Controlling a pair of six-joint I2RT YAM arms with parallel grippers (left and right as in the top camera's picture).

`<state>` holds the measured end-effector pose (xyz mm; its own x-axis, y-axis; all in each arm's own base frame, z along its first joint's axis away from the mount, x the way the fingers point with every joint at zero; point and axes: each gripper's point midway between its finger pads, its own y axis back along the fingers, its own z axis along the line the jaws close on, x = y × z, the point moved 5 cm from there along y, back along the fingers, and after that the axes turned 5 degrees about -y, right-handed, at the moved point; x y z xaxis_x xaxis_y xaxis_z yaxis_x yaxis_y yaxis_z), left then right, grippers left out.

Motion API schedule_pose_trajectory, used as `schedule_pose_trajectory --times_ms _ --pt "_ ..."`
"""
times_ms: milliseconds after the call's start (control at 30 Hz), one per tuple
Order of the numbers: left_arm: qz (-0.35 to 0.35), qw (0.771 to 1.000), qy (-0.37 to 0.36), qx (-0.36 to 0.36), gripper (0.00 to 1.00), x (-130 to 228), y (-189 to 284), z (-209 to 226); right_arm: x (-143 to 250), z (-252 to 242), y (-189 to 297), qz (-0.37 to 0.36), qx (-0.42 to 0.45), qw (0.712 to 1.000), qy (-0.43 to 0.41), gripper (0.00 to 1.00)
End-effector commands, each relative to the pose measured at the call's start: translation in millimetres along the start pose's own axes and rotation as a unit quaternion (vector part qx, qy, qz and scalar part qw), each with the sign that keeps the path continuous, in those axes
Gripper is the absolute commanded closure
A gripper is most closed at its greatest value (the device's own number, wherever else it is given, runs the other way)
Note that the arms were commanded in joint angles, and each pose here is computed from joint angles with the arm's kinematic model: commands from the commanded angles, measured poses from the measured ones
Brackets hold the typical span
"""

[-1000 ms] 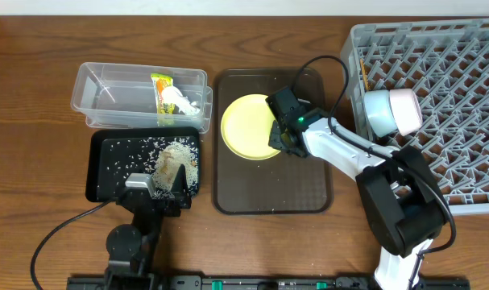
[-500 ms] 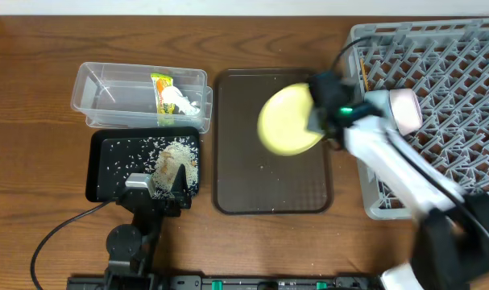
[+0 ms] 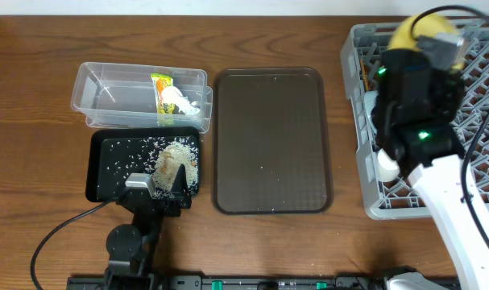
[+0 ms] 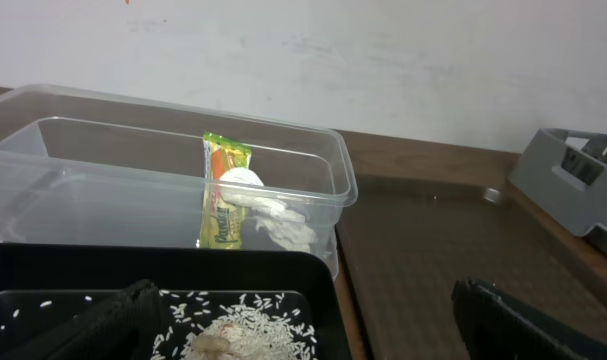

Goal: Sort waste into correct bins and load items into the dishwasher rack
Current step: 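Carry the yellow plate to the rack and stand it upright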

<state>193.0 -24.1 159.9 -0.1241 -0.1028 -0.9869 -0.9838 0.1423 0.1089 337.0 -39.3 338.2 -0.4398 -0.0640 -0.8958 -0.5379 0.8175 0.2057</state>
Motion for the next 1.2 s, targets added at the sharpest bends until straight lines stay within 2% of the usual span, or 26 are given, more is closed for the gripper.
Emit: schedule_pose_trajectory --times_ms 0,233,433,667,933,1000,1167 --pt "0.016 1.0 0.004 0.005 0.05 12.8 -1.7 0.3 6.5 -20.2 -29.3 0.025 0.1 0.99 0.097 0.99" --pt "0.017 1.0 0.004 0.005 0.05 12.8 -1.8 0.3 34.4 -27.6 -83.8 0.085 0.158 0.972 0.154 0.99" --pt "0.017 1.0 0.004 0.005 0.05 12.8 -1.7 0.3 56.4 -17.0 -110.0 0.113 0.16 0.965 0.177 0.99" --pt "0.017 1.0 0.004 0.005 0.05 12.8 -1.8 0.3 64.6 28.1 -102.9 0.102 0.097 0.965 0.221 0.99" --pt "0.016 1.0 0.004 0.005 0.05 12.8 -1.7 0.3 56.1 54.4 -89.7 0.074 0.051 0.961 0.261 0.99" --pt "0.017 1.0 0.004 0.005 0.05 12.9 -1.8 0.3 56.1 58.7 -87.0 0.071 0.041 0.96 0.269 0.94" --pt "0.016 1.0 0.004 0.005 0.05 12.8 -1.7 0.3 55.4 73.5 -74.1 0.058 0.013 0.958 0.279 0.62"
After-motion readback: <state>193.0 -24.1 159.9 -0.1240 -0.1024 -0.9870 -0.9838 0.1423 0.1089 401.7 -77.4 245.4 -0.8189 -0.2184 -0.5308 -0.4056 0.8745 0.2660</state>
